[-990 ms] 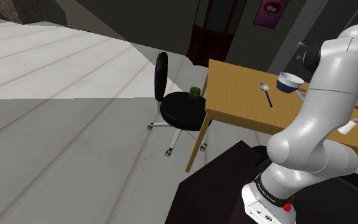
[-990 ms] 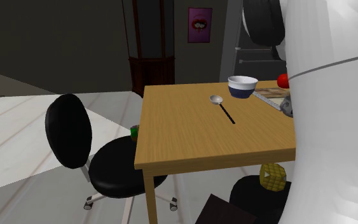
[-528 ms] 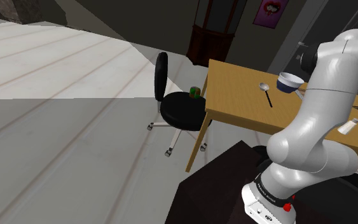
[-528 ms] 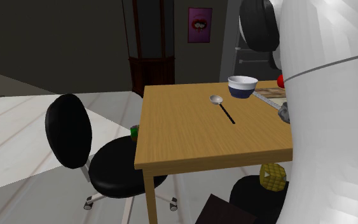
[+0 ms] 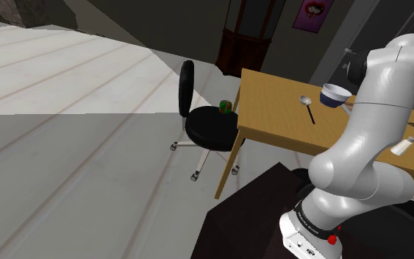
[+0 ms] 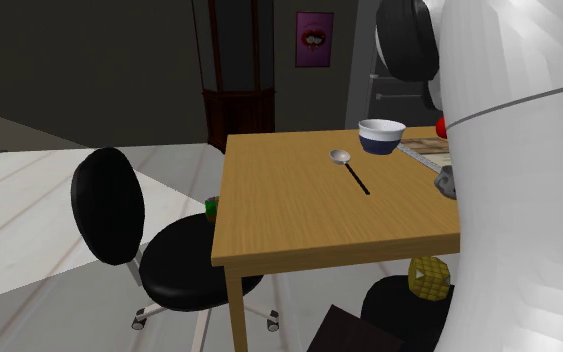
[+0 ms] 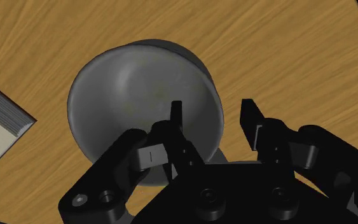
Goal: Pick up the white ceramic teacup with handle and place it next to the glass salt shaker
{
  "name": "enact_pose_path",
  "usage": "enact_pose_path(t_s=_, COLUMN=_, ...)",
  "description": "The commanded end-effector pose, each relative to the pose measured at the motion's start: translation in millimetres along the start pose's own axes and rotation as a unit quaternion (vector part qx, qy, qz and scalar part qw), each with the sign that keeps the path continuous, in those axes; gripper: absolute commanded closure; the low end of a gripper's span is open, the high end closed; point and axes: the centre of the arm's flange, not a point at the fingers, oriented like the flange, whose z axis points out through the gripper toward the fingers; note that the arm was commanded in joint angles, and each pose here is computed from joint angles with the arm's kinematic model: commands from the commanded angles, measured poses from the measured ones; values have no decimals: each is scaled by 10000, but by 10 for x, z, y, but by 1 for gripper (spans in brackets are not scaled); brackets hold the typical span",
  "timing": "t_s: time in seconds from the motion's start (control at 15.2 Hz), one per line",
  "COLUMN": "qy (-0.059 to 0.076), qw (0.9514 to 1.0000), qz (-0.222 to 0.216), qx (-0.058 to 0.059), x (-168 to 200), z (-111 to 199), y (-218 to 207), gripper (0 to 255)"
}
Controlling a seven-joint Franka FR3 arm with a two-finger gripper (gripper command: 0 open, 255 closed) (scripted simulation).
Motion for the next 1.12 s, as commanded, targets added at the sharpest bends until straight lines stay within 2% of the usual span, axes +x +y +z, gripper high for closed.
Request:
enact_pose_path(t_s=0.0, qy=0, qw=10000, qz=0, qx=-2, x=0, z=-1, y=1, gripper=0)
enact_pose_path(t_s=0.26, qy=0, qw=10000, qz=0, qx=-2, x=0, z=-1, y=0, gripper=0)
enact_pose_path(t_s=0.53, qy=0, qw=10000, qz=0, qx=-2, x=0, z=-502, y=0, gripper=0)
enact_pose_path(t_s=1.06, qy=0, qw=10000, qz=0, qx=-2, x=0, z=-502, y=0, gripper=0)
